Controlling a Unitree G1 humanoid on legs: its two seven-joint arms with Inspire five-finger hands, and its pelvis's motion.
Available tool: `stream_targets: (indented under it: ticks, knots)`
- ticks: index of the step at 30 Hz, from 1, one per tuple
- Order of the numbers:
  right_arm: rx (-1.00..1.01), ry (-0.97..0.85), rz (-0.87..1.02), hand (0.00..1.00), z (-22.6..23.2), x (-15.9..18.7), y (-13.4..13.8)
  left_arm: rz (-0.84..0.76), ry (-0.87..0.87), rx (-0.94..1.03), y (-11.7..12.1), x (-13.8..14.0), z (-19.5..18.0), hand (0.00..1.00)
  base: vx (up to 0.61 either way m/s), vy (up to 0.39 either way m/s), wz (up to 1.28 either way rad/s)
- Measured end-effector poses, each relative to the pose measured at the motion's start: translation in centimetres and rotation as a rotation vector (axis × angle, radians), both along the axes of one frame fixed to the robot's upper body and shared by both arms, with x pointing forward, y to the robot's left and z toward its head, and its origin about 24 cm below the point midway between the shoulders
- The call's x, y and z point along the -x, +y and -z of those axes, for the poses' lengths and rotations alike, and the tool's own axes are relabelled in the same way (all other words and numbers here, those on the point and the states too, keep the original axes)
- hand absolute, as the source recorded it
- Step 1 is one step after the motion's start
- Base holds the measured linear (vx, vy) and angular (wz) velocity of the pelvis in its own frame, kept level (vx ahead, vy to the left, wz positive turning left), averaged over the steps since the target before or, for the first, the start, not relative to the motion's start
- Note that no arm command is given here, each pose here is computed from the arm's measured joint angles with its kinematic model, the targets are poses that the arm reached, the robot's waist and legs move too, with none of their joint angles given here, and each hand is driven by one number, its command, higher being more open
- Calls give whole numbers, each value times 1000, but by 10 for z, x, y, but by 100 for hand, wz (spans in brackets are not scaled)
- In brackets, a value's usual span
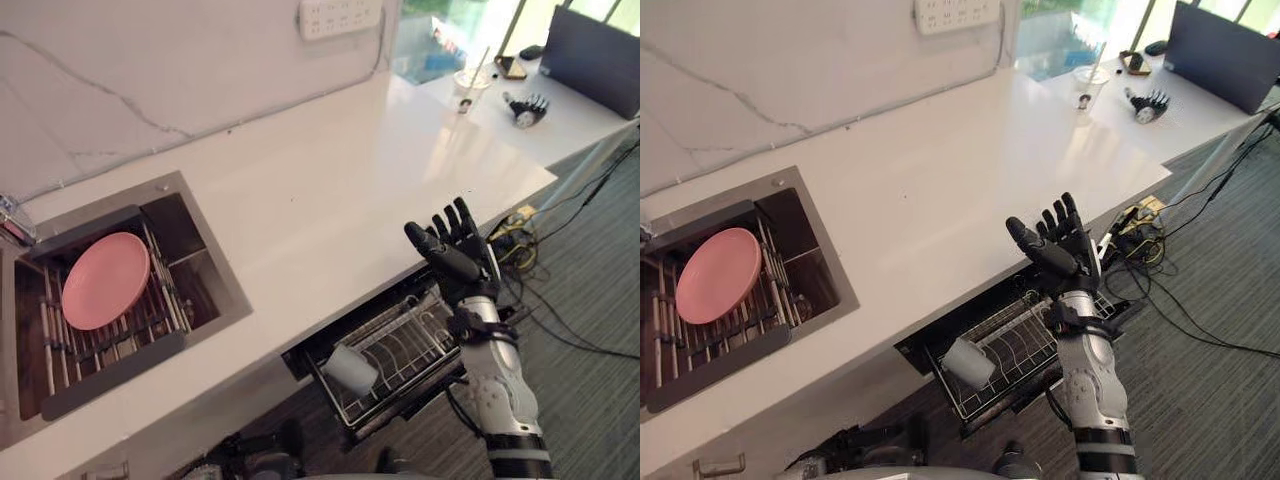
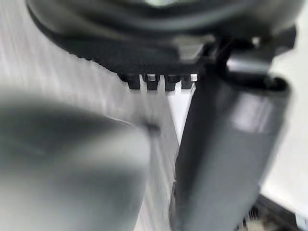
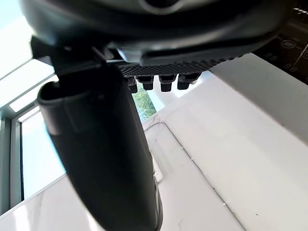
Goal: Walk over to the sink, pick up the cup, carry it to the dishwasher, place the cup inside the dishwasher, then close the dishwasher door
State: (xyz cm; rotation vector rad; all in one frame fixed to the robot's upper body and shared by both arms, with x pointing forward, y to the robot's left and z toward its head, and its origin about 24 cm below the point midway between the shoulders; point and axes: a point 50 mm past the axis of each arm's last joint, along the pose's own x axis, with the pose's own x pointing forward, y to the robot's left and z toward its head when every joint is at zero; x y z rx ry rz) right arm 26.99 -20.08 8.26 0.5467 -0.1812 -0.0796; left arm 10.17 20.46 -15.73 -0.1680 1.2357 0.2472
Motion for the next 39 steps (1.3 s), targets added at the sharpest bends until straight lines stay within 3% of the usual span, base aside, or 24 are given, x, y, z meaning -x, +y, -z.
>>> stream_targets:
  ticks: [3, 6, 10, 18, 24, 28, 34, 39]
  knots:
    - [-13, -22, 133, 100, -7, 2, -26, 45, -16, 54, -4, -10, -1, 100, -14, 122, 45]
    - [-7, -58, 269, 100, -15, 14, -51, 106, 22, 53, -9, -2, 3, 100, 10, 335, 26]
    - [-76, -52, 383, 100, -8, 25, -58, 132, -20, 38, -8, -15, -1, 100, -45, 401, -3]
    - [-80, 0, 264, 100, 3, 30, -24, -3, 71, 3, 8, 1, 1, 100, -3, 190, -2]
    - [-63, -12, 257, 100, 7, 20, -26, -209, 23, 49, 6, 1, 1, 100, 19, -40, 33]
    - [-65, 1, 247, 100, 11, 18, -24, -220, -3, 8, 15, 12, 0, 100, -84, -48, 13]
    - [-15, -61, 298, 100, 1, 28, -47, -226, 65, 31, 15, 18, 3, 100, -86, 23, 30]
    - [5, -108, 372, 100, -5, 47, -74, -121, 84, 41, 4, 18, 6, 100, -45, 215, 47]
